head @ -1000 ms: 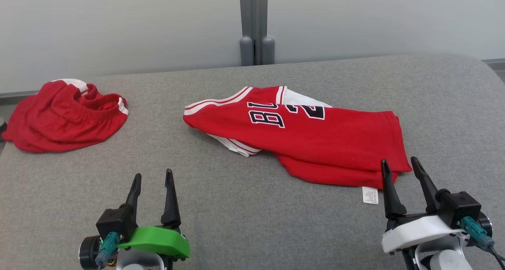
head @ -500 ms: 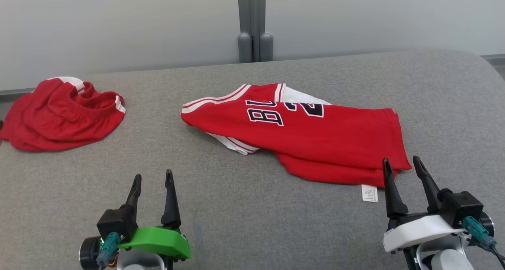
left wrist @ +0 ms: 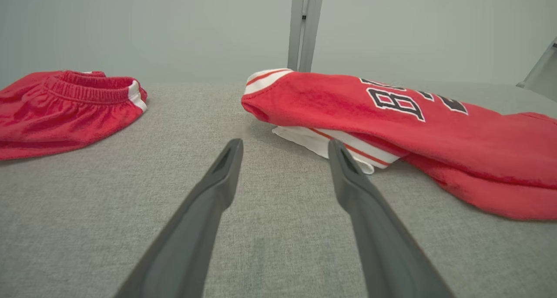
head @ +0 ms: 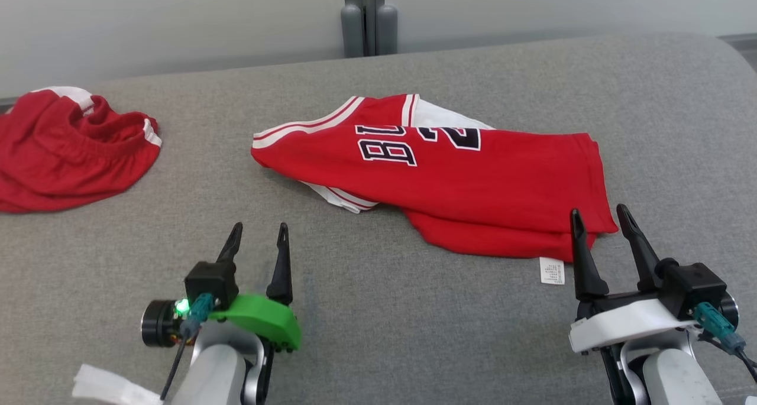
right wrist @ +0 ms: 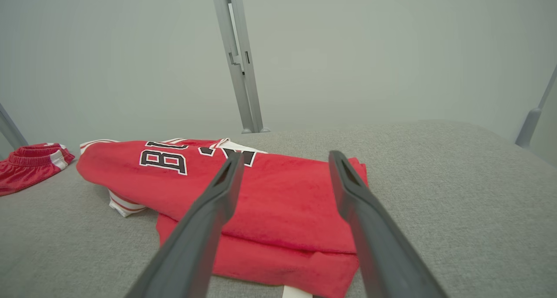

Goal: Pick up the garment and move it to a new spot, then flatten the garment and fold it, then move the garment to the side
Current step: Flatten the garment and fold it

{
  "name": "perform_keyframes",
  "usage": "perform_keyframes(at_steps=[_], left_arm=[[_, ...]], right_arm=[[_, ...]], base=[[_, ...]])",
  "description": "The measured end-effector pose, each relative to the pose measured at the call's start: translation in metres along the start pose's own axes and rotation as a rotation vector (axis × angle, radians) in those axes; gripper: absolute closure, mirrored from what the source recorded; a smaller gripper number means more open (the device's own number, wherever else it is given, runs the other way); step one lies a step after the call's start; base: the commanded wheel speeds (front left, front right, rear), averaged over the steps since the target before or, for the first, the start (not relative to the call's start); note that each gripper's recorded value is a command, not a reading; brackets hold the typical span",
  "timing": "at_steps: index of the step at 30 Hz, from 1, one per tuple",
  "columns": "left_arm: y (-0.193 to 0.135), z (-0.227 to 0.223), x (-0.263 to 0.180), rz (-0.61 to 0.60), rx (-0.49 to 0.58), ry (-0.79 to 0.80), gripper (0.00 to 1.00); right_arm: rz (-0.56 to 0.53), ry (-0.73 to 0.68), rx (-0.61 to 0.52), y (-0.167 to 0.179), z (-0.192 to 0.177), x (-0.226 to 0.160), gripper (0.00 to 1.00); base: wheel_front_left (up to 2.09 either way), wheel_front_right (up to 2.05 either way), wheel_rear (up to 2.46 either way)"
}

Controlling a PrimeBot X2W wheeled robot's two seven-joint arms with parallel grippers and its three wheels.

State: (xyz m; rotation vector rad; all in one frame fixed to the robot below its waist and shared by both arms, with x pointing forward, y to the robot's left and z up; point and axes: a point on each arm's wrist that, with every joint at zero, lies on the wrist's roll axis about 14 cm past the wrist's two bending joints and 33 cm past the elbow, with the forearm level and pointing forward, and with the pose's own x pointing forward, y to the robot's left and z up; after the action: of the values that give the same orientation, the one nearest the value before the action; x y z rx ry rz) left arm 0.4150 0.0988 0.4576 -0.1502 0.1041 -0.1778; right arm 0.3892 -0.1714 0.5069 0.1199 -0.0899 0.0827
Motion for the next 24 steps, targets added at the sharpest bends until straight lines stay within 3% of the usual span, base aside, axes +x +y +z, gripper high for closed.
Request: perform_keyframes(at_steps=[6,17,24], left_arm=[[0.009,-0.027,0.041,-0.017,0.054,0.115,0.0],[-0.002,-0.057,0.089,-0.039,-0.168,0.217,0.0],[-0.03,-0.051,0.104,-0.112,-0.27,0.197,0.0]], right_arm=[[-0.007,0.023,-0.003,-0.004,-0.01,0.013,0.0],[-0.073,0.082,-0.02,-0.029,-0.03,0.012,0.0],[-0.097,0.088,-0.029,-0.037,-0.031,0.01,0.0]], base=[[0.0,0.0,0.0],[0.0,0.0,0.0],[0.0,0.0,0.0]])
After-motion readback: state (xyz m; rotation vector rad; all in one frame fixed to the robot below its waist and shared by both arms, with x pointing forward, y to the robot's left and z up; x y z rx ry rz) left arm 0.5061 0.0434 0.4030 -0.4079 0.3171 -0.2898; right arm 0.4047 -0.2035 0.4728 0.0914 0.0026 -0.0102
